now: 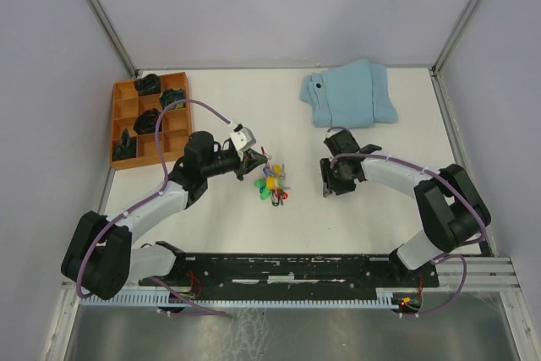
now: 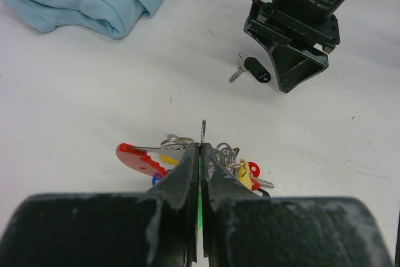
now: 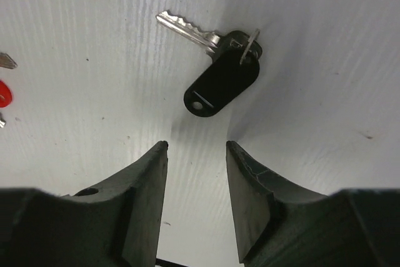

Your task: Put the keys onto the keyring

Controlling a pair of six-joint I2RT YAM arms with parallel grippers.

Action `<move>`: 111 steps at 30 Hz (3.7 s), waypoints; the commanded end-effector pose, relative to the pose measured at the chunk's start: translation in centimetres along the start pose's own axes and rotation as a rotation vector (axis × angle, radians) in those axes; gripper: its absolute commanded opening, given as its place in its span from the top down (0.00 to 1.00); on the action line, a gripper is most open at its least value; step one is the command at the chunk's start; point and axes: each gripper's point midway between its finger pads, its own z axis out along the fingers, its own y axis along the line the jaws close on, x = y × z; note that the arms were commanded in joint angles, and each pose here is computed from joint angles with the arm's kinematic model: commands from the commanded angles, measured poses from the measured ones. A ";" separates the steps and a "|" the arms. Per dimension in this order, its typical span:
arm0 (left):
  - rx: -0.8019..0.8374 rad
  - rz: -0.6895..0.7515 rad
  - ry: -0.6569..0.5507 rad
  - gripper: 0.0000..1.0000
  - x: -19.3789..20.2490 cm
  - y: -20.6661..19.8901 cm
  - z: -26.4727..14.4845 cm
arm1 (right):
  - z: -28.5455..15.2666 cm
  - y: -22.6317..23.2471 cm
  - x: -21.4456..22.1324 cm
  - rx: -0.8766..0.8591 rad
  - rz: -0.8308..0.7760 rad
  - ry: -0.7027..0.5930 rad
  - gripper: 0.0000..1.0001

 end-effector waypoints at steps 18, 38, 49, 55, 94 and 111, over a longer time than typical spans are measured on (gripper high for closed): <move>-0.007 0.076 -0.044 0.97 -2.0 0.4 0.0 | 1.7 5.1 -10.4 -0.142 -0.094 -0.223 0.49; 0.000 0.079 -0.047 0.97 -2.0 0.3 0.0 | -0.9 0.8 -10.3 -0.403 -0.105 -0.161 0.43; 0.004 0.080 -0.049 0.97 -2.1 0.2 0.0 | 0.7 -0.9 -7.7 -0.355 -0.049 -0.069 0.44; 0.007 0.082 -0.052 0.97 -2.2 0.1 0.0 | 0.6 -1.1 -5.9 -0.348 -0.029 -0.040 0.44; 0.016 0.089 -0.059 0.97 -2.4 -0.3 -0.1 | -0.3 0.9 -7.1 -0.344 -0.078 -0.065 0.52; 0.016 0.093 -0.061 0.97 -2.5 -0.4 -0.1 | -1.3 2.3 -4.7 -0.277 -0.152 -0.068 0.54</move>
